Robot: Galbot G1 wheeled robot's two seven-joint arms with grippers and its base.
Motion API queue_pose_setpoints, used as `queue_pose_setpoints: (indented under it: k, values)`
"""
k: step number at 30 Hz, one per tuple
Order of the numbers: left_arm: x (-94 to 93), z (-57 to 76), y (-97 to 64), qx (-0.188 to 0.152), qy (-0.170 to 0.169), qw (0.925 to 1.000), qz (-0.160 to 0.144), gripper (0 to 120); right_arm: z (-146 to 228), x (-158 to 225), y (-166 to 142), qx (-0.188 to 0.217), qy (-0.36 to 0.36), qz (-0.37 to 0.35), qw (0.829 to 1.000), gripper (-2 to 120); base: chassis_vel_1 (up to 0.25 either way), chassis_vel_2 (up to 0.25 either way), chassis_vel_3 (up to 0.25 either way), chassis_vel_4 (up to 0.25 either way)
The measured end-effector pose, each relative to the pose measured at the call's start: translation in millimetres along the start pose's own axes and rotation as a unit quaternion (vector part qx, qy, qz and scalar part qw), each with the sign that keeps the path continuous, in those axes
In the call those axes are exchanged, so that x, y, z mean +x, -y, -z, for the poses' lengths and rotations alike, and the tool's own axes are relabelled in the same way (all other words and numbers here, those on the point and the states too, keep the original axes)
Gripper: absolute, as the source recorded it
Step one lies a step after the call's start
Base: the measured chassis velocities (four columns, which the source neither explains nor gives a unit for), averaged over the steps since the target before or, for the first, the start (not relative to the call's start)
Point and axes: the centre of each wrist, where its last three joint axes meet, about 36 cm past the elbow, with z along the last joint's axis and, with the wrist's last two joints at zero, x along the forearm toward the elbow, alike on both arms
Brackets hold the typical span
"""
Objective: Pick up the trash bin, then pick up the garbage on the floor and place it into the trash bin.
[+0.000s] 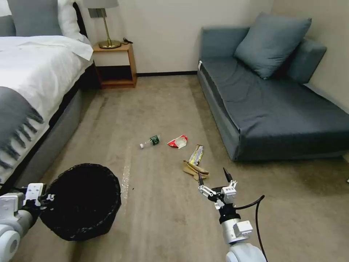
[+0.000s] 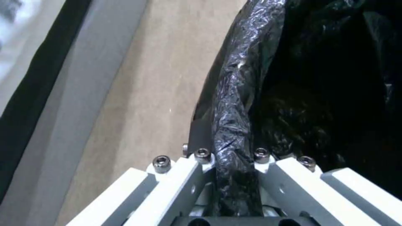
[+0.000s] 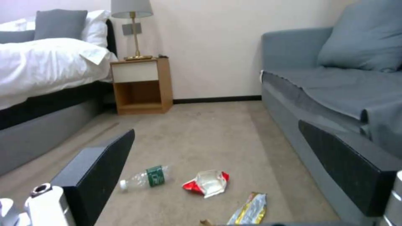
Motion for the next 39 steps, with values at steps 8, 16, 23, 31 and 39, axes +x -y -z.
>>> queue_pose_setpoints:
  k: [8, 16, 23, 31, 39]
  values:
    - [-1.1, 1.5, -2.9, -0.005, 0.001, 1.0, 0.004, 3, -9, -2, 1, 0.009, -0.009, 0.004, 1.0, 100, -0.119, 0.123, 0.122, -0.12]
    - [-1.6, 2.3, -9.2, -0.005, 0.001, 0.9999, 0.011, 3, -15, -4, -2, 0.012, -0.017, 0.012, 1.0, 100, -0.115, 0.108, 0.117, -0.113]
    - [-2.1, 0.5, -10.9, -0.004, -0.001, 0.9999, 0.012, 3, -19, -6, -3, 0.014, -0.02, 0.009, 1.0, 100, -0.1, 0.117, 0.108, -0.12]
    - [-3.2, -4.3, -12.1, 0.001, -0.007, 0.9999, 0.013, 3, -27, -2, -2, 0.021, -0.034, 0.011, 0.999, 100, -0.139, 0.114, 0.129, -0.117]
    - [-3.0, -4.9, -14.6, -0.001, -0.008, 0.9998, 0.017, 3, -32, 6, -6, 0.062, -0.105, 0.052, 0.991, 100, -0.112, 0.122, 0.112, -0.111]
